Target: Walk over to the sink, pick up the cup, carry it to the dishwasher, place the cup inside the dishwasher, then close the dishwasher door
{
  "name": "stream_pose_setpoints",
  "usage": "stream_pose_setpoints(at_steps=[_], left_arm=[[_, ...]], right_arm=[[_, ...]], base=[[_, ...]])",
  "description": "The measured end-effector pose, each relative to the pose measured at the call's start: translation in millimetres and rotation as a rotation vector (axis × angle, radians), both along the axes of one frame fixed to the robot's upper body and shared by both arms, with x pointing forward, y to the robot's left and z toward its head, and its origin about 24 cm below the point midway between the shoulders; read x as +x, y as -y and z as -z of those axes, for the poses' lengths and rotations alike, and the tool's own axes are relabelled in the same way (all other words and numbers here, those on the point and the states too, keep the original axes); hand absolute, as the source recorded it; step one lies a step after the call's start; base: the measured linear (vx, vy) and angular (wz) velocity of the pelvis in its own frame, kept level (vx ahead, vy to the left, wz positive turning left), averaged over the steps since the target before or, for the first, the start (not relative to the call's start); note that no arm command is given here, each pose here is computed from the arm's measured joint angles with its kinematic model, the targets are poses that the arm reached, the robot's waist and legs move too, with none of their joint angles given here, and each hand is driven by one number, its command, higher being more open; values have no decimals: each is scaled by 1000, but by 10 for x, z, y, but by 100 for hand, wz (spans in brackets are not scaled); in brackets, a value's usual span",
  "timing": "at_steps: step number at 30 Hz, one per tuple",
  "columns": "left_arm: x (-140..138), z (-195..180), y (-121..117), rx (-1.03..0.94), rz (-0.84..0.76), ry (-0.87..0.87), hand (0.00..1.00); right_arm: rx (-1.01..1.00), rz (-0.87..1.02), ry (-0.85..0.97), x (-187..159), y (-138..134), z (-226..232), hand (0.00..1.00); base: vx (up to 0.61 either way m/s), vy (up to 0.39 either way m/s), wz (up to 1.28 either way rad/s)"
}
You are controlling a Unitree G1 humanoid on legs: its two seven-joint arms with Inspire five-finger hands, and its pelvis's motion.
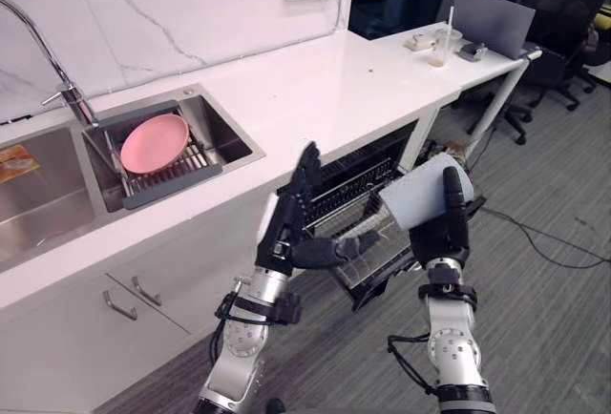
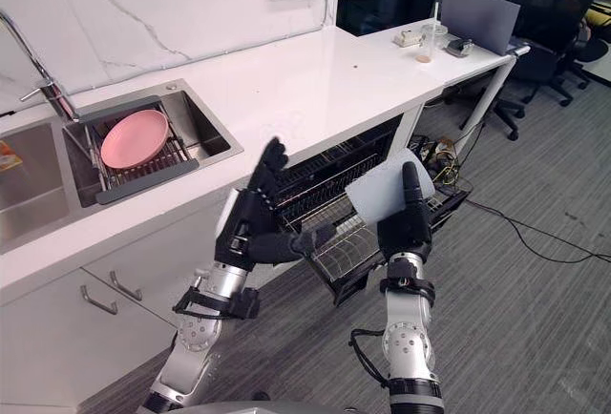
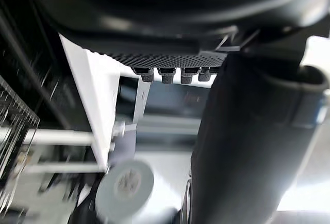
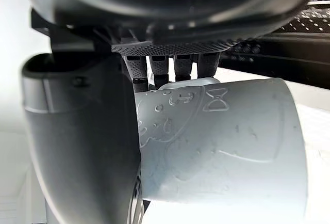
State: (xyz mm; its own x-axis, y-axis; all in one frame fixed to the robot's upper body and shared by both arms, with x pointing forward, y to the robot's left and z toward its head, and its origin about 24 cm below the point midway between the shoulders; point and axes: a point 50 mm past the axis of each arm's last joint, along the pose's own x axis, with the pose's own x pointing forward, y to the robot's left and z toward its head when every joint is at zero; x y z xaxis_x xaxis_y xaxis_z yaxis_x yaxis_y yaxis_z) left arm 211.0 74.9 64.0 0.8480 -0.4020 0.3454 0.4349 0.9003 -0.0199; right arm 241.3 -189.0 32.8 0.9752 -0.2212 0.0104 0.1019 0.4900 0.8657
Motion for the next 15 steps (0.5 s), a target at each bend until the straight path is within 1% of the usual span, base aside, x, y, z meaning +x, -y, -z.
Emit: stream_pose_setpoints(at_steps=[3, 4, 6, 9, 13, 15], left_arm=[[-45, 93, 97, 60, 112, -50, 100], [-64, 150, 133, 85, 151, -83, 100], [-91, 305, 147, 145, 181, -153, 100], [-140, 595, 82, 264, 166, -282, 100], [-251, 897, -55, 330, 130, -443, 100], [-338, 1073, -153, 349, 83, -538, 100]], right_arm=[[-157, -28, -84, -3, 78, 77, 0], [-248, -37, -127, 9, 126, 99, 0], [-437, -59, -192, 58, 223, 93, 0], [-630, -67, -257, 135, 364, 54, 0], [-766, -37, -339, 144, 532, 70, 0], [-843, -26, -398, 172, 610, 91, 0]], base=[[0, 0, 0], [0, 0, 0], [0, 0, -2], [0, 0, -3], [-1, -7, 6], [-12, -25, 9]])
